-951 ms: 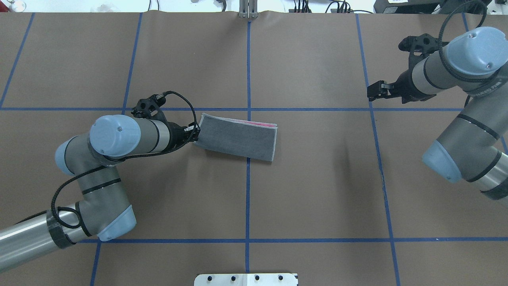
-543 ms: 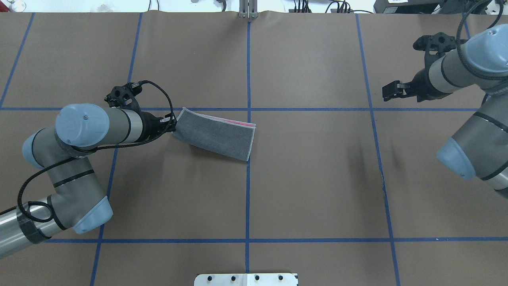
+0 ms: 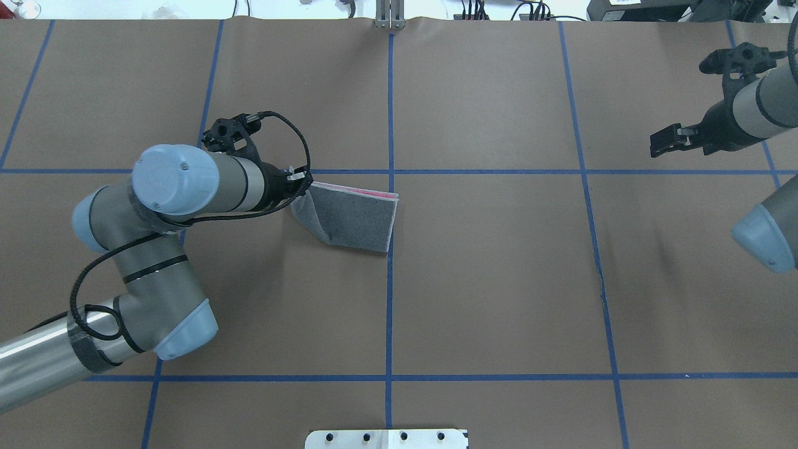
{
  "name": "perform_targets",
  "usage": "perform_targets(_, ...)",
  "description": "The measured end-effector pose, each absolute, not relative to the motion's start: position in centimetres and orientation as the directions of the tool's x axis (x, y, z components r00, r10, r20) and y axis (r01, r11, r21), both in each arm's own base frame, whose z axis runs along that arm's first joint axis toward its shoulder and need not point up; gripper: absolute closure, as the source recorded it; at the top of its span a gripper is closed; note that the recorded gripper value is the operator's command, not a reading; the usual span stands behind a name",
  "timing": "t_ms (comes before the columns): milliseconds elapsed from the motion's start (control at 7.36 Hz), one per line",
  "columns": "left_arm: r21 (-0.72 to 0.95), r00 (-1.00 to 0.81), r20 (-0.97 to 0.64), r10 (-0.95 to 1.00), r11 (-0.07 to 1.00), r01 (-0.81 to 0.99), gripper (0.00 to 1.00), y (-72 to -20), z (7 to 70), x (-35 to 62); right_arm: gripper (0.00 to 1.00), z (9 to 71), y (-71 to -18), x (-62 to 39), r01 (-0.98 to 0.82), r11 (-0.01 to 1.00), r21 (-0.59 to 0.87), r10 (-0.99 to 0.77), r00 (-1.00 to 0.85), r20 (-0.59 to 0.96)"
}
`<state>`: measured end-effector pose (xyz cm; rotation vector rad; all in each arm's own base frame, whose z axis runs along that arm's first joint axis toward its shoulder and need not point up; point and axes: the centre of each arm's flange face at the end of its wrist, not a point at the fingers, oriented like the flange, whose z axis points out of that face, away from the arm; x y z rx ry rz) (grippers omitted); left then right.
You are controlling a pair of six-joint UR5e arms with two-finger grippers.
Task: Fold towel twice with both arms
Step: 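Lift the strip's end with the left gripper and fold it over the other half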
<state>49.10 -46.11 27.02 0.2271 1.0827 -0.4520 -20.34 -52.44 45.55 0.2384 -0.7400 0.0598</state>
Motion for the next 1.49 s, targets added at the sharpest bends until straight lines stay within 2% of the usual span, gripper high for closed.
perform_targets(815,0.018,0.389,-0.907,-0.163,0.906,0.423,1.00,-39.6,20.6,56.5,0.00,45.7,-52.4,-20.1,-0.138,0.971,0.195,-0.030,0.739,0.673)
perform_targets(1494,0.025,0.395,-0.904,-0.164,0.902,0.432,1.00,-40.4,19.2,58.5,0.00,45.8,-52.4,-20.1,-0.137,0.971,0.195,-0.030,0.740,0.672)
